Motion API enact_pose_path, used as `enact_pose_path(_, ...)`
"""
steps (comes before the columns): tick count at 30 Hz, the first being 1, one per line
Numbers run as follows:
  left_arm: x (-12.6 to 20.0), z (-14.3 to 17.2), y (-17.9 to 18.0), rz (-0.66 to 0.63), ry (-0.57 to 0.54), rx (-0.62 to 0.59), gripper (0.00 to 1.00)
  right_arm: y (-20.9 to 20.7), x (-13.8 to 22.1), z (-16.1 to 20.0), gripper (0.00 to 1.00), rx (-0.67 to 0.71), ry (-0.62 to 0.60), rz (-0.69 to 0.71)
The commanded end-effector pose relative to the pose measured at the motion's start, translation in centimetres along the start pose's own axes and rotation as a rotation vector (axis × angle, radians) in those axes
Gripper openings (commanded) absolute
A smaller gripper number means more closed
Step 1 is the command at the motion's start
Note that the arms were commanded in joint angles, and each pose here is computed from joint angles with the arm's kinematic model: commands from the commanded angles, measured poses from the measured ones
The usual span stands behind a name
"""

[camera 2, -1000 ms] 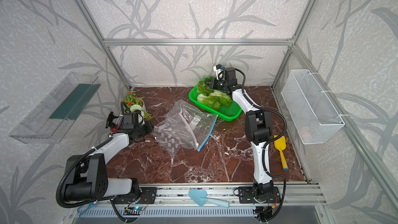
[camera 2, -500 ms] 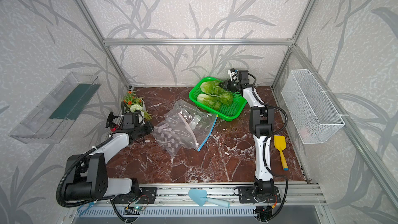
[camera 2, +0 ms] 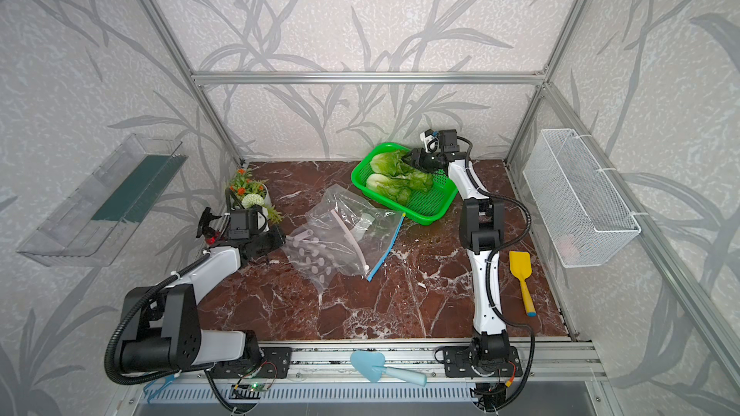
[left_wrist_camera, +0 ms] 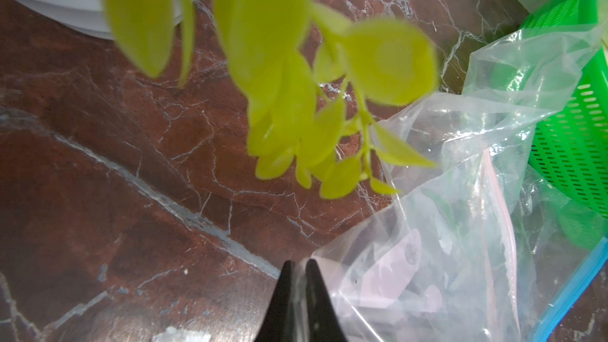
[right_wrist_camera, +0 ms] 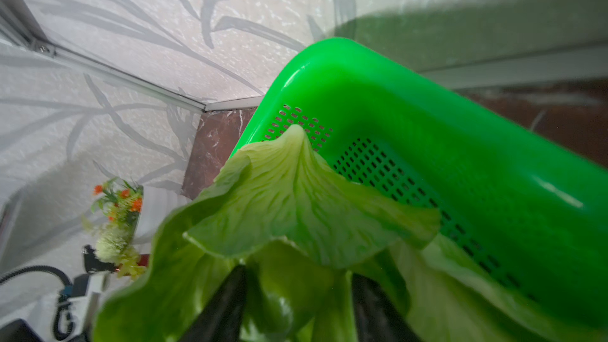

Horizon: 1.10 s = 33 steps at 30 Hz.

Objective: Open the zip-top bag and take out the chinese cabbages
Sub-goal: Place the zipper food storage bag at the center of the board, then reset both arms

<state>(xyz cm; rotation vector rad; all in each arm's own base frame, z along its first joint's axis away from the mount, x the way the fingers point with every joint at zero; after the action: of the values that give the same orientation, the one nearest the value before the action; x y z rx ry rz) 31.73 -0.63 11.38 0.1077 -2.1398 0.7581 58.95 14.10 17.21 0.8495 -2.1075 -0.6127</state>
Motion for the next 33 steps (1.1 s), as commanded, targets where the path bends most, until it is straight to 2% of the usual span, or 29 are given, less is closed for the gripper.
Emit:
enact_pose_path(1,0.4,-1.1,-0.7,0.004,-0.033,-0.001,0.27,2.8,2.6,-1.3,0.72,0.059,-0.056,0.023)
enact_pose_path(5,0.6,-1.7,-1.3,0.020,-0.043,-0.006,0.41,4.4,4.9,-1.8,0.97,0.116,-0.094,0.062)
enact_pose_path(6,0.6,-1.9,-1.3,0.023,-0.044,-0.005,0.45,4.9,5.6,-1.9,0.99,0.135,-0.102,0.070)
enact_pose_path(9,0.8,-2.2,-1.6,0.032,-0.057,-0.008,0.57,6.0,7.6,-2.1,0.99,0.191,-0.126,0.130)
enact_pose_path(10,0.9,-2.4,-1.7,0.028,-0.065,-0.008,0.65,6.3,8.3,-2.2,0.99,0.208,-0.131,0.156)
enact_pose_path(12,1.2,-2.6,-1.8,0.030,-0.079,-0.013,0.88,6.8,9.7,-1.9,0.99,0.246,-0.141,0.205)
enact_pose_path(13,1.4,-2.8,-1.9,0.027,-0.092,-0.014,0.96,7.1,10.4,-1.7,0.99,0.266,-0.151,0.233)
enact_pose_path(14,1.5,-2.8,-1.9,0.021,-0.101,-0.019,0.99,7.2,11.0,-1.3,0.99,0.281,-0.159,0.259)
enact_pose_path(18,2.3,-3.0,-2.1,-0.024,-0.163,-0.062,0.99,7.8,14.0,1.6,0.99,0.352,-0.215,0.348)
enact_pose_path(23,3.8,-3.6,-2.2,-0.077,-0.275,-0.106,0.99,7.8,18.0,8.6,0.99,0.587,-0.337,0.565)
enact_pose_path(28,5.8,-4.5,-1.8,-0.183,-0.423,-0.183,0.99,5.2,20.4,16.1,0.99,0.627,-0.346,0.708)
enact_pose_path(33,6.3,-5.0,-0.4,-0.276,-0.586,-0.239,0.99,2.3,19.6,19.6,0.99,0.651,-0.385,0.768)
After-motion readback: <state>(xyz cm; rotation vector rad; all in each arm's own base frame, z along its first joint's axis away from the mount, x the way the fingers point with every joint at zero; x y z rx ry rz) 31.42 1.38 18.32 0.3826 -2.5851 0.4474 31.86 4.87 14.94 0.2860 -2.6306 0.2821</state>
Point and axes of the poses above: each gripper's point midway between its finger pads, its own x axis back along the fingers, its own y axis along the line the jaws close on, z = x × y, the point moved 5 cm from there along x, back along the fingers, and after that the axes turned 7 degrees about x, right-handed, at the moved point
